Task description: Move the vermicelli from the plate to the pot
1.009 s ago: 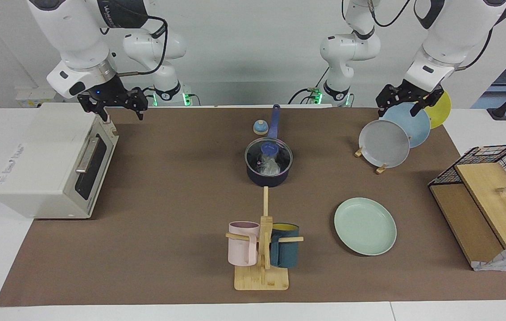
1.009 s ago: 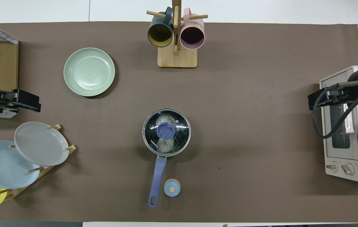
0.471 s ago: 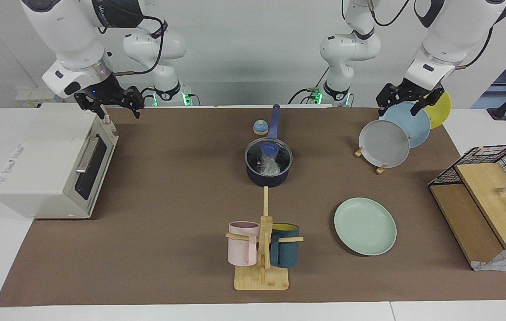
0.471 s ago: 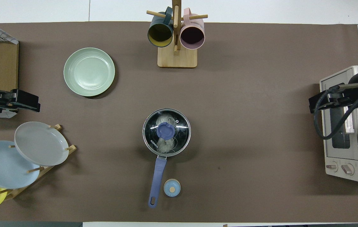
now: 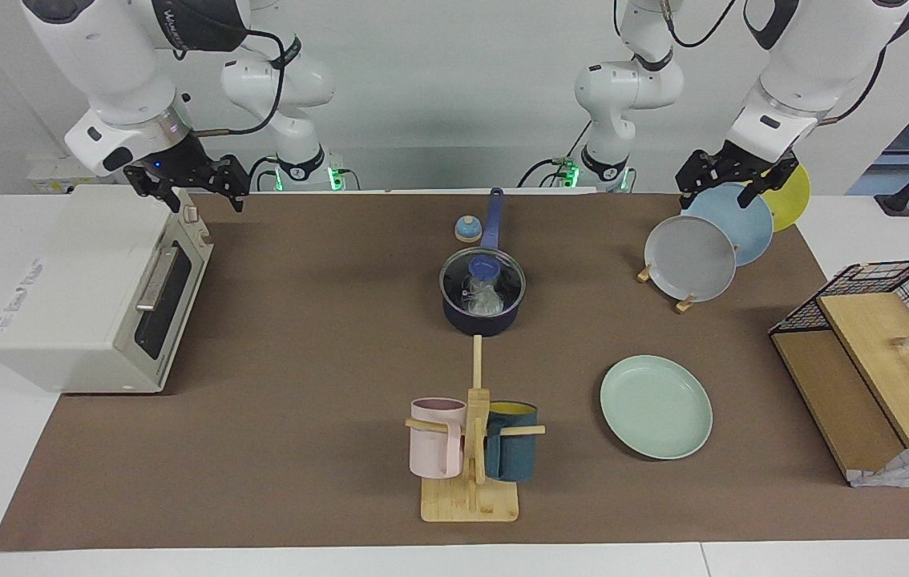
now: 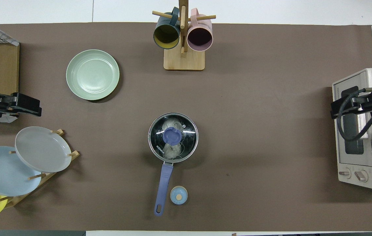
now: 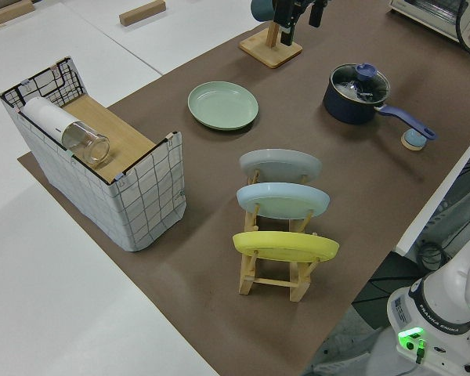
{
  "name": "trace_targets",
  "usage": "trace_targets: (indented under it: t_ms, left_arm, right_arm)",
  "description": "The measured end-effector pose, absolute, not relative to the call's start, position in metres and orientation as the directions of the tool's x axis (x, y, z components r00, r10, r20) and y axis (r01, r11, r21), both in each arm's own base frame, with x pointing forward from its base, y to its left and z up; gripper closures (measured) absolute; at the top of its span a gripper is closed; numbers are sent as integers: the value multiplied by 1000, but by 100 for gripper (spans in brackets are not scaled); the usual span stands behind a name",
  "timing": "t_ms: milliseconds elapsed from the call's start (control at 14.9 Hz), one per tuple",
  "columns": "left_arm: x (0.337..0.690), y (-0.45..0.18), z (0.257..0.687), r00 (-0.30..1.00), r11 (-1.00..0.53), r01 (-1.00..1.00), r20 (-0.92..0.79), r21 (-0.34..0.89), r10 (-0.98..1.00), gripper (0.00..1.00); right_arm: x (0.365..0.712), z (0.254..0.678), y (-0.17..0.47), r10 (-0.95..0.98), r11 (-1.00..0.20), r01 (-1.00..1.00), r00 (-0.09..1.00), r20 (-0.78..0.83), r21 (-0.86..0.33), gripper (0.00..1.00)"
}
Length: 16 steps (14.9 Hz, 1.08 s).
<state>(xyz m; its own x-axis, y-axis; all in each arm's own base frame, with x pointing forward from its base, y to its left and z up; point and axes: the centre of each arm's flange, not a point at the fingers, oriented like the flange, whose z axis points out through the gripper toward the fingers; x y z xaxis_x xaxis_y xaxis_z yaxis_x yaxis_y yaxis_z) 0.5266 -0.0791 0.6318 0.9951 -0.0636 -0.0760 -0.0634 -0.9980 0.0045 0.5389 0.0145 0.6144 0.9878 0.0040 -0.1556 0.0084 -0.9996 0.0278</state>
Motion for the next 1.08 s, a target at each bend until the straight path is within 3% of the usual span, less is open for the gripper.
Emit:
trace_targets:
  t_ms: [1076]
  left_arm:
    - [527,-79,632,995,-998,-63,-76,5,-64,0]
  right_arm:
    - [537,618,14,7,-1000,11,989,-150,24,0]
